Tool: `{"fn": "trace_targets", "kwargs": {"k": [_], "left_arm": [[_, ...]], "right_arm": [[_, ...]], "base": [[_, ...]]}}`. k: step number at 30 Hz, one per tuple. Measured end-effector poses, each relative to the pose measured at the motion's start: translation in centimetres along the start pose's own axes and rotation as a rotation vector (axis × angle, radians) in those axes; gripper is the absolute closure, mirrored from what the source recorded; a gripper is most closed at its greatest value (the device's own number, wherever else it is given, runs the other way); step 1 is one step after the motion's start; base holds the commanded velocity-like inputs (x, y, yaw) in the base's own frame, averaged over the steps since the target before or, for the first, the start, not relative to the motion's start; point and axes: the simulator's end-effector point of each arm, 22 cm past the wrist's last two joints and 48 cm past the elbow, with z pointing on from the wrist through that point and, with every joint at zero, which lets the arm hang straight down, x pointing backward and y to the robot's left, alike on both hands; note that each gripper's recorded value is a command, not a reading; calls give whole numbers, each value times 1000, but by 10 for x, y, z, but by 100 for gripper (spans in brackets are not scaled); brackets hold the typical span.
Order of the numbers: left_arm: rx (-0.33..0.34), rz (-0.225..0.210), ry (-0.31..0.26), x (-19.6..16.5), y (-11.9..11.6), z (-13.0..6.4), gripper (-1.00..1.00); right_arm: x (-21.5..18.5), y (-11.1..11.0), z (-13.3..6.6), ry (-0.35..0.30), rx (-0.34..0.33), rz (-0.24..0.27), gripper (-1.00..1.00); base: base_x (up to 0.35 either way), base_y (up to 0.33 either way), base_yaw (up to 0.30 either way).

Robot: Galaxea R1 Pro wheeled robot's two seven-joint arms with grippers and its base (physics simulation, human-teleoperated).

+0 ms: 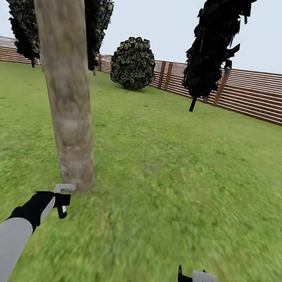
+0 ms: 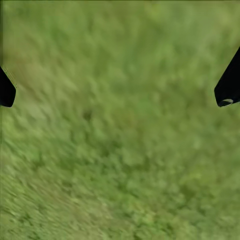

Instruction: In the garden, pick up the pesticide atomizer on the floor and spray pesticide onto both trees until each tree trunk is fully covered.

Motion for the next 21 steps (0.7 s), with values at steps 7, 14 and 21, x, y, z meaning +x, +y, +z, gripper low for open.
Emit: {"fn": "trace_targets", "kwargs": {"k": [7, 14, 21], "left_arm": [[0, 0, 5, 3, 0, 0, 100], [3, 1, 3, 4, -2, 1, 100], [-1, -19, 3, 4, 3, 1, 100]], "right_arm": [[0, 0, 0, 0, 0, 0, -100], [0, 0, 0, 1, -1, 0, -100], [0, 0, 0, 1, -1, 0, -100]], "base": [[269, -160, 1], [205, -207, 155], [148, -242, 277]]}}
